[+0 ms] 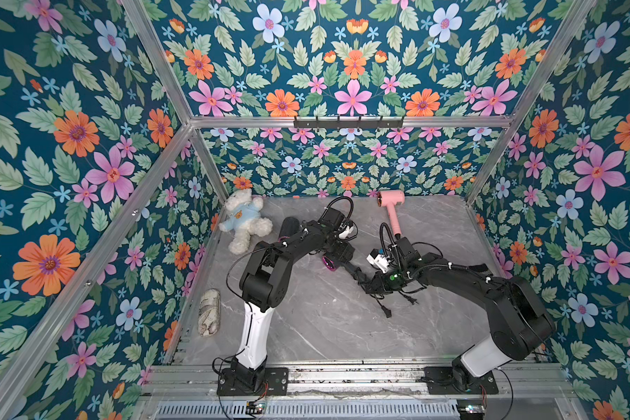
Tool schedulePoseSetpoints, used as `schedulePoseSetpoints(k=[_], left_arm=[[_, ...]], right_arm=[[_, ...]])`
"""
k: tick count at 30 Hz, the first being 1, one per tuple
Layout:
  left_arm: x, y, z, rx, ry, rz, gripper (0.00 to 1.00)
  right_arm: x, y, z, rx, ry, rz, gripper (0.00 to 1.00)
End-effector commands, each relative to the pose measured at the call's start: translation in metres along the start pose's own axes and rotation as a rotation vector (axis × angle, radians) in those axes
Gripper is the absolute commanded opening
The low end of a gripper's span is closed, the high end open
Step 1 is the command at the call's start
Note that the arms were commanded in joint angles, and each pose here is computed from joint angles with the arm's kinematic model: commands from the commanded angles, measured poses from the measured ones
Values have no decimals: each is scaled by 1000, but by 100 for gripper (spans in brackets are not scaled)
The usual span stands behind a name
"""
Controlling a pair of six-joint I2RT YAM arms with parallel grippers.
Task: Wrap the cord around the hair dryer
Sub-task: Wrap the power cord around the hair dryer.
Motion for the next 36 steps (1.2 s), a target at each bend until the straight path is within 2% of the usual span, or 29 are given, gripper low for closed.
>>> schedulePoseSetpoints(k=[1, 2, 7, 11, 13, 18, 19, 24, 25, 28, 32, 36], left_arm=[[3, 19, 5, -24, -30, 104, 99], [5, 23, 5, -27, -34, 127, 99], [13, 30, 2, -46, -24, 156, 81], [25, 36, -2, -54, -3, 182, 81], [31, 43, -5, -60, 10, 201, 76], [33, 55, -1, -78, -23, 198, 42], [31, 55, 0, -83, -31, 194, 37], [15, 56, 8, -82, -108, 181, 3], [10, 58, 9, -74, -130, 186, 0], [-3, 64, 7, -39, -166, 207, 0], [-15, 89, 1, -7, -183, 265, 0], [-24, 115, -5, 18, -180, 309, 0]], right_arm=[[0, -2, -3, 1, 19, -9, 0], [0, -1, -4, 2, 27, -12, 0], [-1, -2, -7, 2, 45, -16, 0], [0, -3, -10, 3, 58, -18, 0], [-1, -3, -10, 1, 62, -21, 0], [-8, -6, 0, -4, 52, -20, 0], [-9, -6, 5, -7, 44, -15, 0], [-22, -6, 22, -4, 63, 34, 0], [-25, -8, 25, 1, 69, 42, 0], [-33, -14, 27, 10, 117, 70, 4], [-33, -20, 9, -36, 245, 132, 8], [-30, -24, 9, -126, 238, 172, 22]])
Point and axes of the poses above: each gripper's point midway between its finger pads, its own x axis out along the fingers, its own z axis along the line the jaws close on, y = z × x, the point moved 1 cm from there along -x, back along the fingers, and after that the axes turned 3 degrees about x, right-handed, at the moved point
